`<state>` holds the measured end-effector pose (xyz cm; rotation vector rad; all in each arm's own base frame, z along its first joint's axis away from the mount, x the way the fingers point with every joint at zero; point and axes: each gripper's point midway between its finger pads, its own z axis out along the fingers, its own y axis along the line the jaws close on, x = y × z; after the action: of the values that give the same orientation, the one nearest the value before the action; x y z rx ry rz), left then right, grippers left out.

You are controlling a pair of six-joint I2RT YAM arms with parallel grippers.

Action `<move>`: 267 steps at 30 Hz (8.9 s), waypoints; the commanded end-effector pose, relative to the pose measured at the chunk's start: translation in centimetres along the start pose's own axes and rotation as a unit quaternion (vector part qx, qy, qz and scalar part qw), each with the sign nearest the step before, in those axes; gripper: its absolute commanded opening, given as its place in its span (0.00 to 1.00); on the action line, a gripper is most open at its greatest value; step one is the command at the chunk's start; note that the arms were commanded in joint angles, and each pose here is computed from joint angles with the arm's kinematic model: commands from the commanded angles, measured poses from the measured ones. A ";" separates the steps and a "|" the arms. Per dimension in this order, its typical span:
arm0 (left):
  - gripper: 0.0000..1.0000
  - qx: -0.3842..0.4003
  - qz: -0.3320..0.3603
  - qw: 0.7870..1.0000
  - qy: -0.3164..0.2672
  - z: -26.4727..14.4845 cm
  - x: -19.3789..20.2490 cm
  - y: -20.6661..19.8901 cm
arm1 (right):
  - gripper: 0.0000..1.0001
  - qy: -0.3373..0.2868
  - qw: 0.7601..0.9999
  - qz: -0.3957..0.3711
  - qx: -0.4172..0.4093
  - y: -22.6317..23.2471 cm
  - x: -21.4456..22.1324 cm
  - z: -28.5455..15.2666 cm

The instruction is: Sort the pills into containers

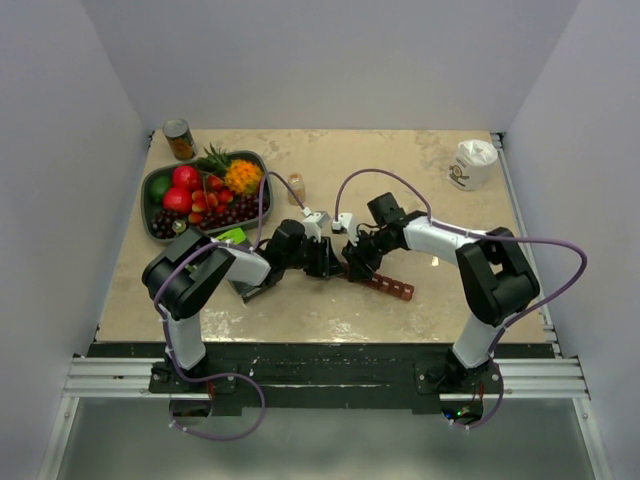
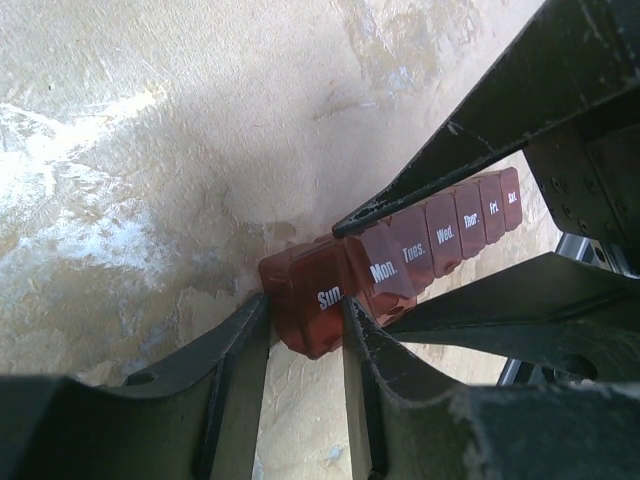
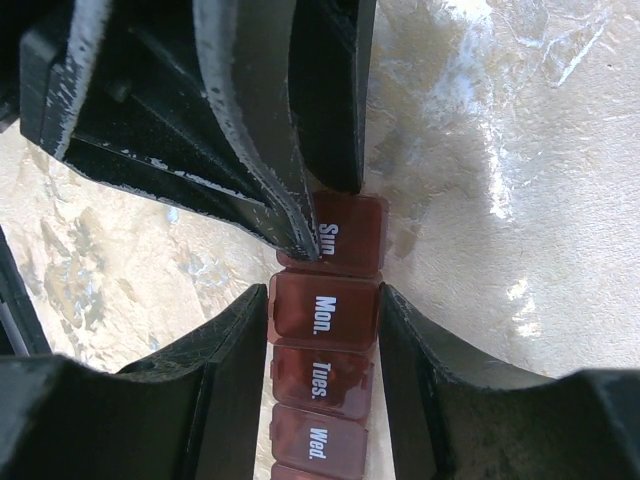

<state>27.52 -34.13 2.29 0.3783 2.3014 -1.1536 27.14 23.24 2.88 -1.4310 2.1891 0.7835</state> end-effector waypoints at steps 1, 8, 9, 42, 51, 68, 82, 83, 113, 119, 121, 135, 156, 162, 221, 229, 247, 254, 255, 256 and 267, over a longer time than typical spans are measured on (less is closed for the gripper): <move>0.38 -0.078 -0.009 0.992 0.099 -1.1 7.1 4.3 | 0.40 0.002 1.000 0.013 0.000 -0.8 -0.1 -0.2; 0.37 -0.077 -0.008 0.992 0.096 -1.0 6.7 4.2 | 0.61 -0.026 0.999 0.012 0.020 -1.8 -1.1 -2.3; 0.37 -0.078 -0.007 0.992 0.096 -1.0 6.7 4.2 | 0.61 -0.028 0.999 0.012 0.021 -1.9 -1.2 -2.4; 0.38 -0.067 -0.011 0.993 0.095 -0.6 6.1 3.6 | 0.84 0.006 0.997 -0.050 0.061 -2.3 -1.0 -2.0; 0.37 -0.065 -0.011 0.993 0.097 -0.5 6.2 3.5 | 0.80 0.017 0.995 -0.051 0.087 -3.0 -1.1 -1.4; 0.37 -0.067 -0.014 0.992 0.103 -0.2 6.5 3.9 | 0.71 -0.031 0.990 -0.052 0.128 -3.4 -3.6 -3.3; 0.37 -0.069 -0.011 0.991 0.111 -0.2 6.7 4.1 | 0.65 -0.041 0.985 -0.034 0.165 -5.1 -4.0 -3.8; 0.37 -0.070 -0.011 0.991 0.112 -0.2 6.7 4.1 | 0.65 -0.038 0.984 -0.031 0.171 -5.5 -3.9 -3.8; 0.37 -0.068 -0.013 0.991 0.118 0.0 7.0 4.2 | 0.80 -0.079 0.988 0.000 0.129 -5.8 -5.3 -5.2; 0.37 -0.068 -0.013 0.991 0.117 0.1 6.9 4.2 | 0.77 -0.082 0.989 0.012 0.126 -6.0 -4.9 -5.5; 0.37 -0.069 -0.013 0.991 0.117 0.1 6.9 4.2 | 0.75 -0.073 0.987 0.020 0.144 -6.8 -4.5 -5.4; 0.37 -0.067 -0.013 0.991 0.119 0.2 7.0 4.2 | 0.44 -0.010 0.977 0.073 0.200 -10.0 -0.9 -3.4; 0.64 -0.039 0.007 0.999 0.034 -1.9 -0.5 -0.2 | 0.84 -0.087 0.979 -0.001 0.185 -7.0 -4.4 -10.1; 0.74 -0.036 0.029 0.999 -0.009 -4.1 -3.7 -2.3 | 0.85 -0.104 0.982 -0.024 0.156 -5.4 -4.9 -10.6; 1.00 -0.525 -0.130 0.787 -0.295 -38.6 -7.9 10.4 | 0.86 -0.168 0.975 -0.087 0.117 -2.0 -6.6 -13.7; 0.99 -0.570 -0.180 0.759 -0.258 -37.2 -4.7 14.6 | 0.86 -0.168 0.975 -0.089 0.114 -1.8 -6.6 -13.7; 0.73 -0.635 -0.214 0.705 -0.230 -37.5 -2.2 18.6 | 0.87 -0.167 0.975 -0.089 0.113 -1.9 -6.5 -13.6; 0.31 -0.648 -0.193 0.702 -0.223 -38.1 -2.5 18.8 | 0.87 -0.167 0.976 -0.088 0.112 -1.9 -6.5 -13.6; 0.27 -0.648 -0.195 0.700 -0.226 -38.3 -2.5 18.7 | 0.87 -0.168 0.975 -0.089 0.114 -1.9 -6.6 -13.7; 0.19 -0.643 -0.192 0.702 -0.237 -38.5 -2.9 18.3 | 0.87 -0.167 0.975 -0.088 0.113 -1.9 -6.5 -13.6; 0.07 -0.662 -0.124 0.647 -0.358 -46.5 -9.2 12.1 | 0.87 -0.168 0.976 -0.088 0.112 -1.9 -6.6 -13.6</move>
<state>24.50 8.10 15.10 -0.8205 2.0392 0.4226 31.19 18.10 16.23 -1.2432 1.8409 0.6238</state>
